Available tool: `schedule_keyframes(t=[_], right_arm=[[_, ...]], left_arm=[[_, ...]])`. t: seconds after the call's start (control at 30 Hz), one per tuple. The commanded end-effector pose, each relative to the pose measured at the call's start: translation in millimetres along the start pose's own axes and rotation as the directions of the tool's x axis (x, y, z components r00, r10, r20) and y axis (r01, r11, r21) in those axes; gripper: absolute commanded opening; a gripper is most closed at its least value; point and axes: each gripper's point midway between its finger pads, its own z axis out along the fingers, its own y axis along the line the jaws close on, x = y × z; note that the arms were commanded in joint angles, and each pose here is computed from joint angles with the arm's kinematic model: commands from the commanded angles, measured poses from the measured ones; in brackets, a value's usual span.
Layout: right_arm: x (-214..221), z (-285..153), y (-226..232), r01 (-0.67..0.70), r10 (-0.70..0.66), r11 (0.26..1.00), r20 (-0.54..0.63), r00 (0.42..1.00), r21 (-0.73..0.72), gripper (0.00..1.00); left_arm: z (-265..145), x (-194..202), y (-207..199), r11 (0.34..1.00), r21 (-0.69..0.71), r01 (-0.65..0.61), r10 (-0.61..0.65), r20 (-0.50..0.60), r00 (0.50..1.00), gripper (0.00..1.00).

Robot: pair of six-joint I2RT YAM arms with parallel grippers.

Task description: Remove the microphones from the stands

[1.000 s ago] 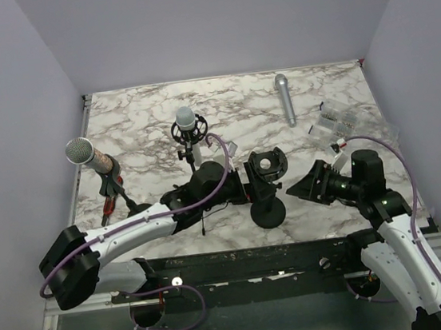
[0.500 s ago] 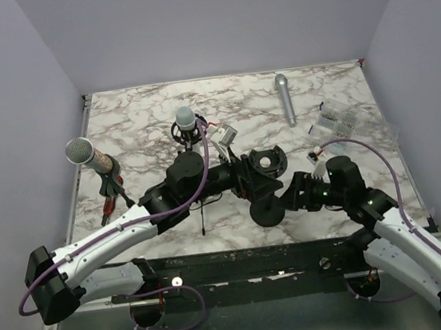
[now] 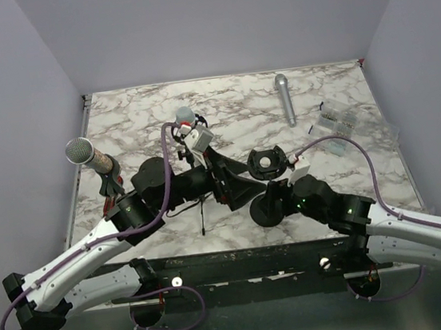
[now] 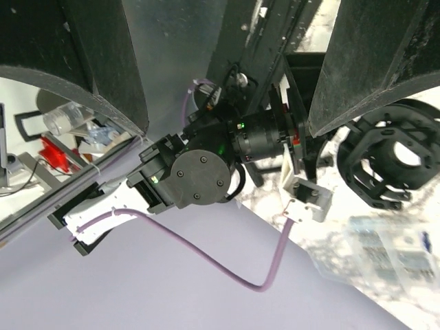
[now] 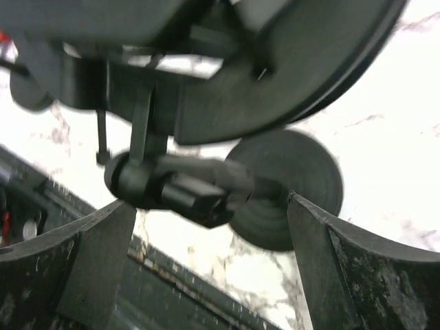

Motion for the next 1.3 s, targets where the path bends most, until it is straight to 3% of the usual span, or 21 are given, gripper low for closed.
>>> schedule_keyframes(t=[0.0, 0.27, 0.43, 0.57, 0.73, 0.93, 1.27], right_arm=[[-40.7, 6.3, -20.4, -0.028, -0.003, 0.991, 0.235, 0.972, 0.128, 0.92], [-59.0, -17.1, -14.1, -0.041, 0.009, 0.990, 0.228, 0.974, 0.137, 1.00], [-71.6, -46.2, -6.2, -0.061, 0.039, 0.994, 0.232, 0.972, 0.088, 1.00], [-101.3, -72.2, 0.3, -0.090, 0.065, 0.993, 0.302, 0.951, 0.070, 1.00], [-153.5, -87.5, 22.6, -0.006, -0.029, 0.996, 0.370, 0.928, 0.094, 1.00], [-206.7, -67.2, 81.4, 0.155, -0.171, 0.985, 0.336, 0.926, 0.074, 1.00], [-250.2, 6.0, 169.0, 0.335, -0.297, 0.941, 0.357, 0.886, -0.049, 0.94]], left_arm=[[-26.3, -27.0, -1.7, 0.988, -0.085, -0.128, 0.133, 0.060, 0.989, 0.98], [-71.3, -56.4, 10.4, 0.921, -0.295, -0.253, 0.274, 0.031, 0.961, 0.99], [-95.2, -63.9, 31.1, 0.855, -0.437, -0.280, 0.316, 0.011, 0.949, 0.99], [-108.4, -65.8, 40.9, 0.824, -0.496, -0.274, 0.329, 0.025, 0.944, 0.99], [-118.9, -61.4, 54.1, 0.791, -0.556, -0.257, 0.322, 0.020, 0.946, 0.99], [-135.8, -63.1, 58.4, 0.765, -0.603, -0.228, 0.312, 0.037, 0.949, 0.99], [-154.9, -49.8, 65.3, 0.767, -0.624, -0.146, 0.260, 0.095, 0.961, 0.98]])
